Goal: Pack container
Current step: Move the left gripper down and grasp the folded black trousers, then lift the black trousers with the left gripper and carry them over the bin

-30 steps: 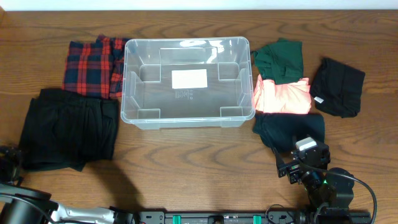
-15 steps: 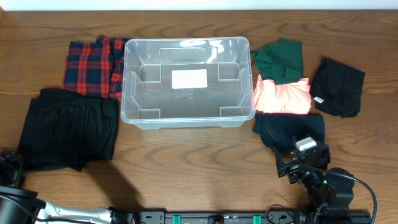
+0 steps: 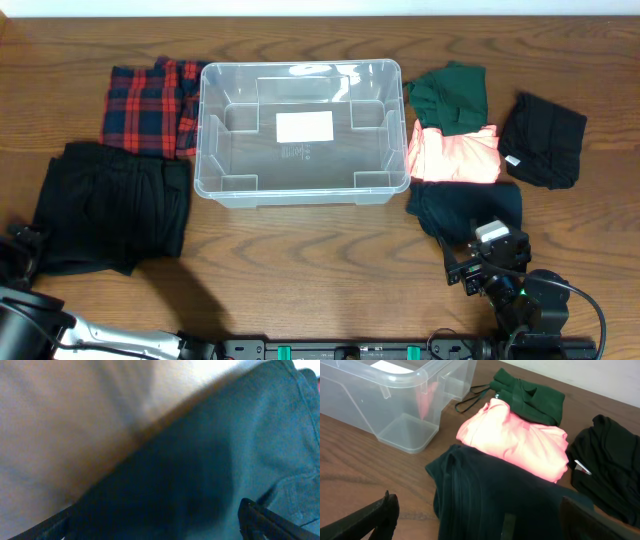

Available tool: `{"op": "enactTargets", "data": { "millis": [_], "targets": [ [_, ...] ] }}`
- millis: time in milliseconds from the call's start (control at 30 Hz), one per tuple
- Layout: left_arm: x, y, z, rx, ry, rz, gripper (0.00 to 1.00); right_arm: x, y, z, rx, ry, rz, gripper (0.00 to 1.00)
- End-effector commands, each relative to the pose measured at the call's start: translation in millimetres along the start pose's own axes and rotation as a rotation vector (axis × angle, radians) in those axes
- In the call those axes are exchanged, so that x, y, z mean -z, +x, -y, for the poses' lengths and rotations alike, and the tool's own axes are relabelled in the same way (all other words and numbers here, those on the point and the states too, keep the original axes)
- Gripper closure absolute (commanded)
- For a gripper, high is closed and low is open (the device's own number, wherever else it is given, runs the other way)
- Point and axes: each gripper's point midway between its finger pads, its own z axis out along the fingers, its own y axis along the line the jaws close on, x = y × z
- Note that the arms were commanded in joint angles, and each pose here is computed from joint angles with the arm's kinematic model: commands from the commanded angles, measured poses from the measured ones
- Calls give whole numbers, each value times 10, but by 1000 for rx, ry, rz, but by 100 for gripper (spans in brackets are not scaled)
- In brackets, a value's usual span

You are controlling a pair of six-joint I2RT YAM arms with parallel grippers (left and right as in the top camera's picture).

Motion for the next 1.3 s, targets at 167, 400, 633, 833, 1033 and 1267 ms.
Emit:
{"op": "enactTargets", "data": {
  "millis": [167,400,633,833,1033,1267],
  "targets": [
    [-177,152,160,-20,33,-72,30,3,8,33,-15,16,0,1],
    [-142,264,194,74,37,-115,90,3,8,33,-15,16,0,1],
    [233,109,814,117,258,-39,94,3,8,33,-15,16,0,1],
    [1028,-73,1621,7,396,137,94,3,8,33,-15,16,0,1],
    [1910,64,2589,-168,525,318,94,3,8,33,-15,16,0,1],
    [2697,464,3749,-333,765,424,94,3,8,33,-15,16,0,1]
  ]
}}
